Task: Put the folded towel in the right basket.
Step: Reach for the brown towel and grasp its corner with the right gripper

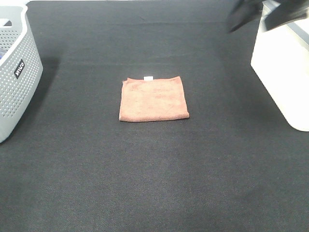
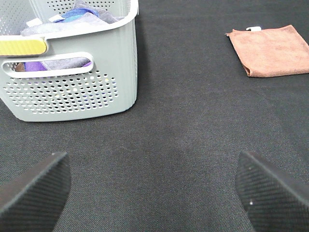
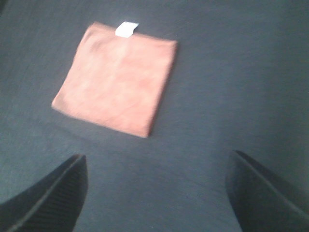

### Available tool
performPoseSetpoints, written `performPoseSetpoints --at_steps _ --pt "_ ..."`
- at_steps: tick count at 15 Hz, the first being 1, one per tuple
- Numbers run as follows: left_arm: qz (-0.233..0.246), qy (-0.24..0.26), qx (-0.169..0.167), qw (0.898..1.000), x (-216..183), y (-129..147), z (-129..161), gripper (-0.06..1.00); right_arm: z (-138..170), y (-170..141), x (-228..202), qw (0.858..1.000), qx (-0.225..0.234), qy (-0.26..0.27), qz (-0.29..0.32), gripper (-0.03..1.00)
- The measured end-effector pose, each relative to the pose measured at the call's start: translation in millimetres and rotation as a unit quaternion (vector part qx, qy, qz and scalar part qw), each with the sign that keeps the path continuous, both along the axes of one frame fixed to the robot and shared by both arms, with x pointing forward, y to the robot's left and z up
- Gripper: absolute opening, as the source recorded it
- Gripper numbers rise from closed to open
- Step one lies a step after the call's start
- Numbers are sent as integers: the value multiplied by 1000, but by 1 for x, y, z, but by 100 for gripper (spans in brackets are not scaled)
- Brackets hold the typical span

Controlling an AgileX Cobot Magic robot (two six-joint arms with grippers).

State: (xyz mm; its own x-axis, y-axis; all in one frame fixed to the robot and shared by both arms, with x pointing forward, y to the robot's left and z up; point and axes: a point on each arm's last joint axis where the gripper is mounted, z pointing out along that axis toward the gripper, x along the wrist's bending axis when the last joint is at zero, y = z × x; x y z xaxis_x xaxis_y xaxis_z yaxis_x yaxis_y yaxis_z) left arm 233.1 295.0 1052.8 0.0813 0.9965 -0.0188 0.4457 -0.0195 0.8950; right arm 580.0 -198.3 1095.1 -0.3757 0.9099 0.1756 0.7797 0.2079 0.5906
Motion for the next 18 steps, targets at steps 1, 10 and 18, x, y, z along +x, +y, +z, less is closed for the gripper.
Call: performPoseSetpoints --at_steps 1,10,18 --pt "0 0 0 1000 0 0 0 88 -12 11 9 1000 1 16 10 74" --pt "0 0 0 1000 0 0 0 88 -108 46 81 988 46 150 12 74" --pt "0 0 0 1000 0 0 0 88 -199 54 134 967 94 236 14 74"
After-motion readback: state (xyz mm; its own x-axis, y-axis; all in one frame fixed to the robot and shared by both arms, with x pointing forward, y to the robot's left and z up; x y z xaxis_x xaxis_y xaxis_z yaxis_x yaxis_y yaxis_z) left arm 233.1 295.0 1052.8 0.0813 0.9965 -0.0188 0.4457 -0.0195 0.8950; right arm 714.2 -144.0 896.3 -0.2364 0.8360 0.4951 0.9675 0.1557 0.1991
